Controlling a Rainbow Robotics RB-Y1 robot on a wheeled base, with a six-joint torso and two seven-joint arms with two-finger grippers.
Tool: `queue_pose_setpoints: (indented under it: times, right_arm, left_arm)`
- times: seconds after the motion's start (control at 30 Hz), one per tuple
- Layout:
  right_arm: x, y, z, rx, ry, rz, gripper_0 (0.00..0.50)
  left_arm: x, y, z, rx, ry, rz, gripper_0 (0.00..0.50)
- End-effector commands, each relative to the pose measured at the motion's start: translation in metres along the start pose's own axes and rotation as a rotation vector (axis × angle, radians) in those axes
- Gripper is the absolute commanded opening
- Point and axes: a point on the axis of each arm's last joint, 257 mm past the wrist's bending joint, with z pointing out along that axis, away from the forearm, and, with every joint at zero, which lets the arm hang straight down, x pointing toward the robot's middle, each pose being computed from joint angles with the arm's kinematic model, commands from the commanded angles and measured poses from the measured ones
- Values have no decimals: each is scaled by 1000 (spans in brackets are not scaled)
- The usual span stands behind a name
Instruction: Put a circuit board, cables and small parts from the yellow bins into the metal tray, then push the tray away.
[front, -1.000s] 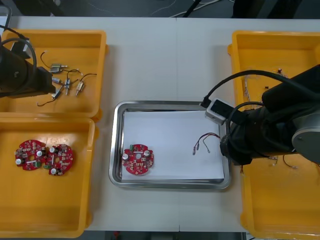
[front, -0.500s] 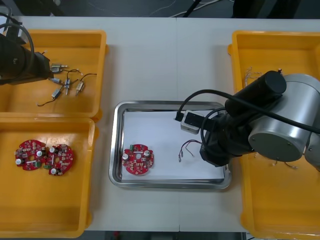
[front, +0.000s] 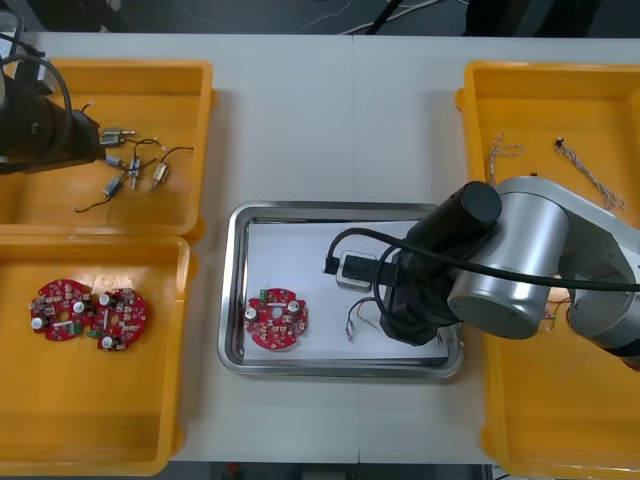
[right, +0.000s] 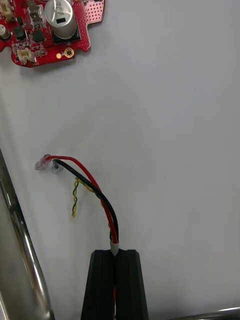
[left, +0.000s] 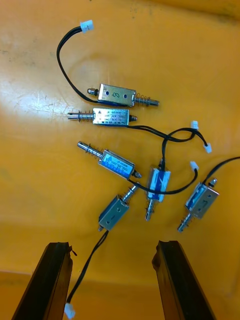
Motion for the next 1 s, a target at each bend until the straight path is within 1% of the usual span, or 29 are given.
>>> queue_pose_setpoints:
  times: [0.03, 0.17, 0.3, 0.4, 0.47, 0.5, 0.53, 0.6, 0.63, 0.67, 0.7, 0.73, 0.77, 0.8, 0.83, 0.87, 1.0]
  right_arm:
    - [-5, -5, 6, 21, 6, -76, 0]
    - [-9, 1, 15, 6, 10, -84, 0]
    - [-17, 4, 21, 13, 10, -103, 0]
    - [-22, 8, 25, 5, 1, -100, 0]
    - [-27, 10, 26, 0, -8, -100, 0]
    - [-28, 9, 26, 2, -8, -100, 0]
    - [-29, 10, 26, 1, -9, -101, 14]
    - [-30, 10, 26, 1, -11, -101, 98]
    - [-31, 10, 26, 2, -13, -100, 116]
    - [-30, 10, 26, 1, -11, -101, 167]
    - [-30, 9, 26, 5, -12, -102, 234]
    - [-30, 9, 26, 6, -10, -102, 278]
    - [-31, 8, 26, 10, -11, -107, 371]
    - [-32, 6, 25, 12, -12, -108, 451]
    - [-31, 6, 25, 14, -11, -109, 486]
    - [-32, 4, 25, 18, -11, -111, 500]
    - [-32, 1, 23, 25, -10, -118, 500]
  left_arm:
    - [-30, 9, -11, -38, -53, 227, 500]
    - [-26, 7, -7, -40, -36, 316, 500]
    - [-21, 1, -3, -28, -22, 382, 500]
    - [-17, -2, 1, -15, -11, 417, 500]
    - [-17, -3, 7, -2, -16, 447, 500]
    - [-17, -3, 10, -1, -17, 457, 500]
    - [-18, -1, 14, 4, -23, 469, 500]
    - [-18, 1, 22, 12, -28, 492, 500]
    - [-18, 1, 24, 15, -29, 495, 500]
    - [-19, 2, 25, 15, -32, 505, 500]
    - [-17, 0, 26, 21, -29, 506, 500]
    - [-17, 0, 27, 23, -28, 508, 500]
    - [-16, -2, 28, 24, -27, 516, 500]
    - [-15, -4, 29, 25, -22, 526, 500]
    - [-14, -5, 30, 24, -19, 530, 500]
    - [-14, -7, 31, 24, -16, 538, 500]
    - [-9, -14, 33, 31, -4, 570, 500]
